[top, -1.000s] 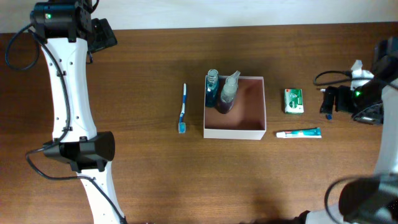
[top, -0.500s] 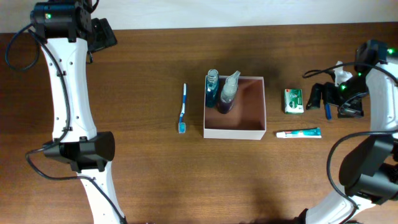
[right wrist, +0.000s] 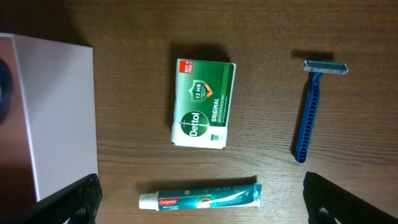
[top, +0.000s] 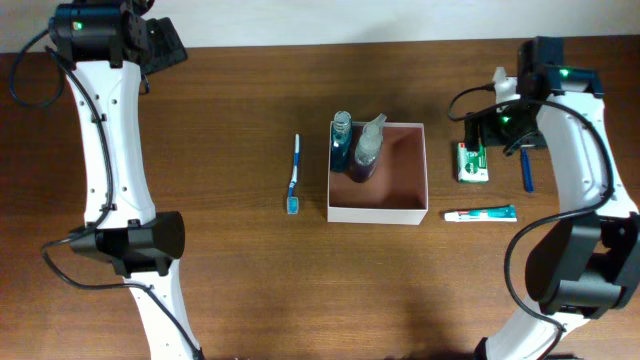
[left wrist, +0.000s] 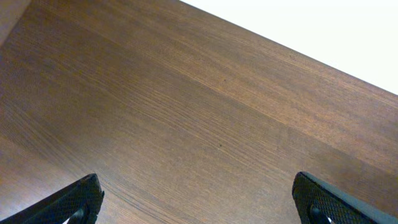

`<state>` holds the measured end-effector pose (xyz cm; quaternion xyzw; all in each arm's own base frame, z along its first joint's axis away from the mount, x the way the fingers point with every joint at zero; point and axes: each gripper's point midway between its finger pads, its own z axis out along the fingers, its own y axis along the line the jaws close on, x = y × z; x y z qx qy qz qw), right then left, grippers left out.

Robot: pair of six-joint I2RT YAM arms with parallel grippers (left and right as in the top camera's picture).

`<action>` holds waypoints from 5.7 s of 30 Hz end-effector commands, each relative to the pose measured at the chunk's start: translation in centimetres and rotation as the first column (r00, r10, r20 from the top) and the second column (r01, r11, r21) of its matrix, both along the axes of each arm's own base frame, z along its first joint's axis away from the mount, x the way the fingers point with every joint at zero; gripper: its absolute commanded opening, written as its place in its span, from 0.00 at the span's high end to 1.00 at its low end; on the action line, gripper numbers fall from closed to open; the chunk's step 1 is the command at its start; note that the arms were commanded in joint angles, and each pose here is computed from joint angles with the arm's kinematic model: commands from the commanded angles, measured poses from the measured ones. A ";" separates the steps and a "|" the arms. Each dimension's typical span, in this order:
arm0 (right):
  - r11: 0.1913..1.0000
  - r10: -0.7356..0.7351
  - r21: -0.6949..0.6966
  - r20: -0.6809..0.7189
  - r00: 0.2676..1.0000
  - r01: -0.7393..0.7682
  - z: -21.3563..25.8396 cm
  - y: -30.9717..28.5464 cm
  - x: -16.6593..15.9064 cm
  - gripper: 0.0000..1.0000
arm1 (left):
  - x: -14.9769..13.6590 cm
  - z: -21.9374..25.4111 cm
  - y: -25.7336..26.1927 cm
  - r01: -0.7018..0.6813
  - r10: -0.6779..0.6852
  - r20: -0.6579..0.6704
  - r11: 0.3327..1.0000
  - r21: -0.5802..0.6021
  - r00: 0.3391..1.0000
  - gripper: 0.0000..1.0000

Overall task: Pack container
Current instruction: 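Reach the right gripper toward the green Dettol soap box, then lower the right gripper over the soap box and close on it, then carry the soap box left and drop it into the pink box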

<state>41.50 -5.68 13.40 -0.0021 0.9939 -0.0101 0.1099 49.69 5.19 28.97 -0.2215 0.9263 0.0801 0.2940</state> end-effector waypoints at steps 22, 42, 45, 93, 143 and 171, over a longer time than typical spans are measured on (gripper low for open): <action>1.000 0.009 0.007 -0.134 0.991 -0.008 -7.7 -0.4 1.3 0.01 | -0.9 -0.9 0.2 -0.013 0.012 -0.054 1.000 -0.004 0.998 0.01; 0.999 0.010 0.036 -0.171 0.985 -0.004 -11.7 -0.2 1.9 0.01 | -1.5 -0.9 1.1 -0.038 0.041 -0.075 0.998 0.044 0.996 0.01; 0.999 0.011 0.036 -0.175 0.984 -0.004 -11.8 -0.2 1.8 0.01 | -1.8 -1.0 1.3 -0.044 0.049 -0.084 0.997 0.056 0.995 0.01; 0.999 0.000 0.045 -0.182 0.983 0.008 -13.7 -0.1 1.5 0.01 | -2.2 -1.2 1.4 -0.044 0.050 -0.104 0.997 0.056 0.993 0.01; 0.999 -0.001 0.042 -0.165 0.986 0.008 -12.8 -0.2 2.3 0.51 | -2.6 -1.3 1.4 -0.043 0.050 -0.121 0.997 0.057 0.991 0.01; 0.932 0.017 0.362 -0.064 0.998 0.008 6.1 7.3 3.2 0.50 | -2.6 -1.3 1.4 -0.044 0.050 -0.120 0.997 0.056 0.992 0.00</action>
